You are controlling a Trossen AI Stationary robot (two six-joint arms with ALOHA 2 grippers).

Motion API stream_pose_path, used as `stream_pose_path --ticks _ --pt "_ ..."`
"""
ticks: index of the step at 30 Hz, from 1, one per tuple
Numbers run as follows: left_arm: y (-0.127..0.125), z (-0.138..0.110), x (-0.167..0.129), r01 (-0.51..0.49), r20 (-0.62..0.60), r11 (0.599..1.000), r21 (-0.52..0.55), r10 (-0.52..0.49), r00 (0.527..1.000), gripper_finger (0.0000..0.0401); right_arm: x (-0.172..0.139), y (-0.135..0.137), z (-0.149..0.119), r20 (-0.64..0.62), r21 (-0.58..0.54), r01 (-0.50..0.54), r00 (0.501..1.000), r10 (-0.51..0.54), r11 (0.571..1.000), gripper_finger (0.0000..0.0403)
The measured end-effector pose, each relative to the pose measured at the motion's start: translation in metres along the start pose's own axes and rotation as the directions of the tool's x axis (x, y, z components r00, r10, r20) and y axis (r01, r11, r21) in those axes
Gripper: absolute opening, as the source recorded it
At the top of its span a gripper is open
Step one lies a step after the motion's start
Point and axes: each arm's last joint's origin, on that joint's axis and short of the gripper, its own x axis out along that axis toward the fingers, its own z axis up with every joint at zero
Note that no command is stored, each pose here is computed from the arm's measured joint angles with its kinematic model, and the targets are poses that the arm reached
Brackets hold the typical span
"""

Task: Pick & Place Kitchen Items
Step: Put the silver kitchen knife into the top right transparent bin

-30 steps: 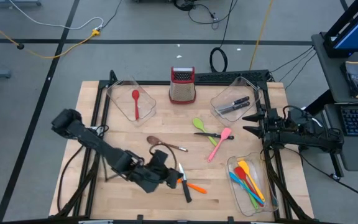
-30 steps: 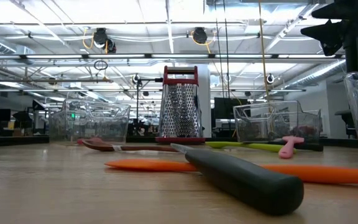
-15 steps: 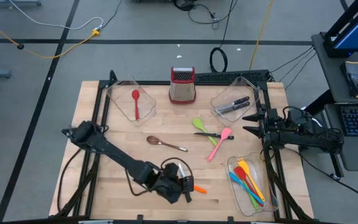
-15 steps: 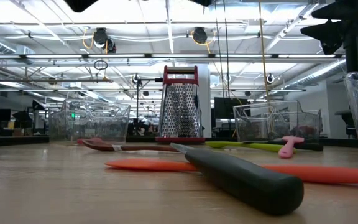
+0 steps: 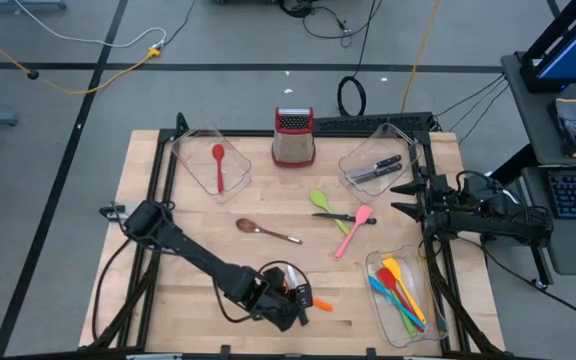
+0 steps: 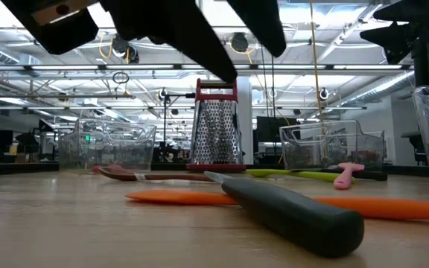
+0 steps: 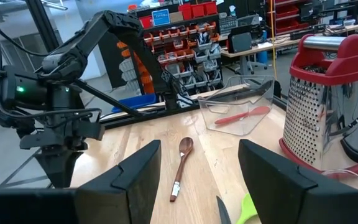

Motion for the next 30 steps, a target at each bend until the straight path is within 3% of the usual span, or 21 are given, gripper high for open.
stream_pose_path --ticks 10,17,30 --pt "0.006 0.010 0.019 -0.094 -0.009 0.995 -0.018 0.094 0.996 0.0152 0.000 0.000 0.000 0.001 0.000 0.000 1.000 0.000 1.000 0.0210" --pt "0.005 0.011 0.019 -0.092 -0.006 0.996 -0.017 0.092 0.996 0.0152 0.000 0.000 0.001 0.011 -0.001 -0.002 1.000 0.002 1.000 0.0210" --pt "0.010 0.016 0.047 -0.127 -0.057 0.992 -0.019 0.126 0.990 0.0152 0.000 0.000 0.002 0.016 -0.001 0.000 1.000 0.000 1.000 0.0210"
